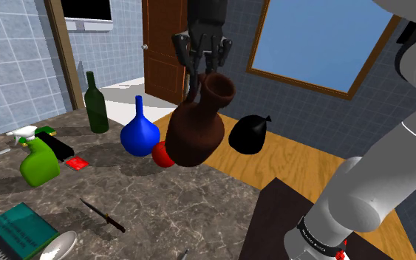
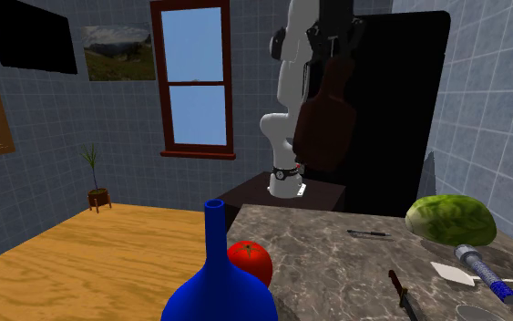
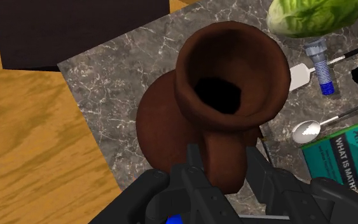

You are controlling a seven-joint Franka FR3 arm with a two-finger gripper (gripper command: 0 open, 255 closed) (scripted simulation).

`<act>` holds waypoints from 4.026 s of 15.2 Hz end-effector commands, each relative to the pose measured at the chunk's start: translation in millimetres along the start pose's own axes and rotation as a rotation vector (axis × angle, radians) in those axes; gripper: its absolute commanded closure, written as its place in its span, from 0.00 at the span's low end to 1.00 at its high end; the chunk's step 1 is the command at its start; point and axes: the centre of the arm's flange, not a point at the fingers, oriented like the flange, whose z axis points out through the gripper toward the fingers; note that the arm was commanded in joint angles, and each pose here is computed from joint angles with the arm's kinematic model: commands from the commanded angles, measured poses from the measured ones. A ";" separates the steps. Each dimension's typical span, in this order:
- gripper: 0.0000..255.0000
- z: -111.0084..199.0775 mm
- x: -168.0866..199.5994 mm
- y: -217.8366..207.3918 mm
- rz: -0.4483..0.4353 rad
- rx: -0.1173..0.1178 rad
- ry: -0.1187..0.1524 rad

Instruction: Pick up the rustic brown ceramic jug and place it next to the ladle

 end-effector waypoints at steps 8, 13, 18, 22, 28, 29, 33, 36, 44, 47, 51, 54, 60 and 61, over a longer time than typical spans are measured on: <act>1.00 76.2 -10.0 -88.6 0.001 0.003 0.004; 1.00 119.2 -15.4 -138.4 0.001 0.003 0.004; 1.00 162.1 -20.9 -188.2 0.001 0.003 0.004; 1.00 179.4 -19.4 -189.8 0.001 0.003 0.004; 1.00 210.9 -16.1 -189.5 0.001 0.003 0.004; 1.00 216.2 -15.6 -189.5 0.001 0.003 0.004; 1.00 237.2 -13.4 -189.3 0.001 0.003 0.004; 1.00 253.0 -11.8 -189.1 0.001 0.003 0.004; 1.00 261.6 -10.9 -189.0 0.001 0.003 0.004; 0.00 261.5 -9.8 -189.0 0.001 0.003 0.004; 0.00 261.6 -10.9 -189.0 0.001 0.003 0.004; 0.00 222.0 -11.0 -188.9 0.001 0.003 0.004; 0.00 211.6 -11.1 -188.9 0.001 0.003 0.004; 0.00 211.6 -11.1 -188.9 0.001 0.003 0.004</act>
